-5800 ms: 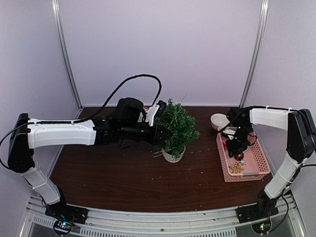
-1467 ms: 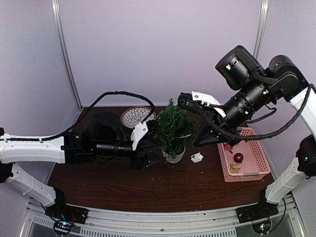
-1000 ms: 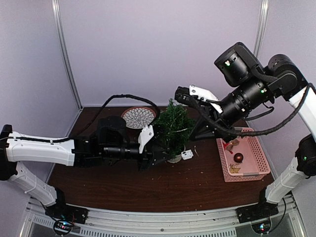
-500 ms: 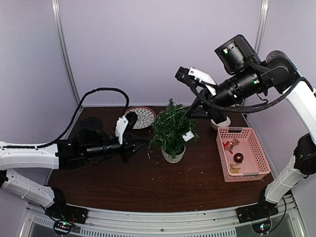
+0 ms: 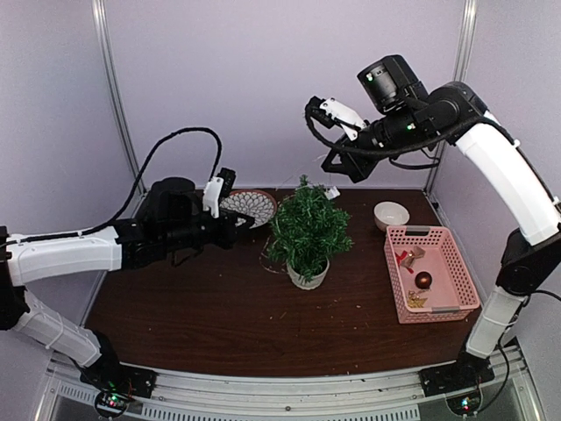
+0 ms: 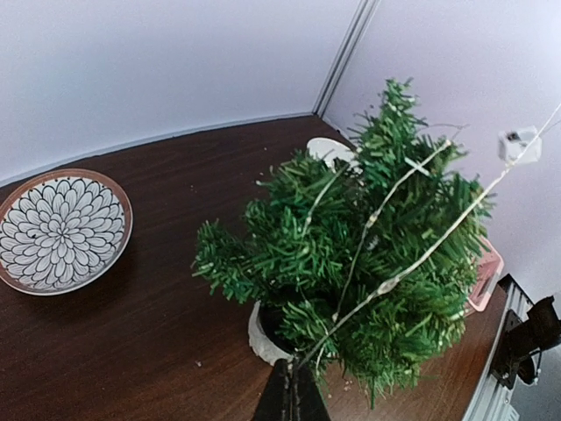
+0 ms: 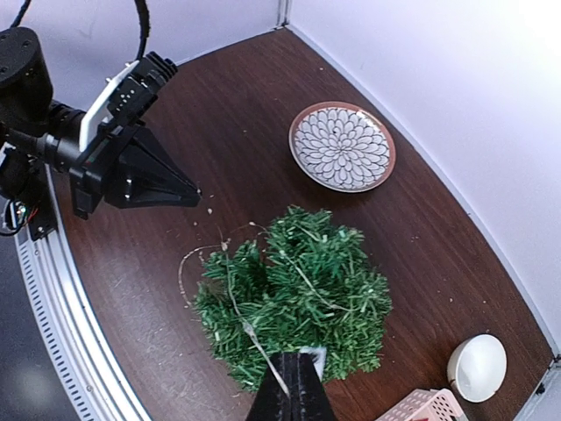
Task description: Decorate the small christmas tree
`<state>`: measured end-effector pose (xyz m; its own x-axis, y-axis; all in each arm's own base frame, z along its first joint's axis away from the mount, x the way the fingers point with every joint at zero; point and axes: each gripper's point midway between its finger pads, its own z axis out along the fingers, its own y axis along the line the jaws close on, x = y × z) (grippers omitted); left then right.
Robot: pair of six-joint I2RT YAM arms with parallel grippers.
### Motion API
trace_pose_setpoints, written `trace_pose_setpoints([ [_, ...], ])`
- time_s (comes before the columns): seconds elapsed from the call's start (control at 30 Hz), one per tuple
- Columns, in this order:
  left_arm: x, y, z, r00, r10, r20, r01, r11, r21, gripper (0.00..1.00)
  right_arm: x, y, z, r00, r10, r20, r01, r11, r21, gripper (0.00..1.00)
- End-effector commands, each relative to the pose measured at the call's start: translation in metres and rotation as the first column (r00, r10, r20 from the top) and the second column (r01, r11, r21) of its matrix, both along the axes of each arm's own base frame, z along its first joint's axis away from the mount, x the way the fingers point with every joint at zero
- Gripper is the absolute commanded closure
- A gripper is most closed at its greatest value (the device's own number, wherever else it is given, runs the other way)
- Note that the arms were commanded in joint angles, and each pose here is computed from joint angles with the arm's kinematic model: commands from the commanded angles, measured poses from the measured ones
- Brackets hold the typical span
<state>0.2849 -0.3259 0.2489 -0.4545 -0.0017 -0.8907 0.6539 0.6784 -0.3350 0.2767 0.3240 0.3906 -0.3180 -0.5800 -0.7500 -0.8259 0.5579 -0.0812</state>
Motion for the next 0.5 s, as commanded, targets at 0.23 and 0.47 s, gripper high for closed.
trace_pose_setpoints([
  [0.23, 0.057, 0.000, 0.005, 0.989, 0.107, -0.106, -0.105, 0.994, 0.022, 1.00, 0.068, -0.042, 0.008, 0.963, -0.260, 0.069, 0.260, 0.966, 0.013, 1.00],
  [0.47, 0.082, -0.005, 0.010, 0.988, 0.108, -0.114, -0.106, 0.994, 0.019, 1.00, 0.086, -0.058, -0.021, 0.946, -0.324, 0.011, 0.324, 0.945, -0.050, 1.00],
])
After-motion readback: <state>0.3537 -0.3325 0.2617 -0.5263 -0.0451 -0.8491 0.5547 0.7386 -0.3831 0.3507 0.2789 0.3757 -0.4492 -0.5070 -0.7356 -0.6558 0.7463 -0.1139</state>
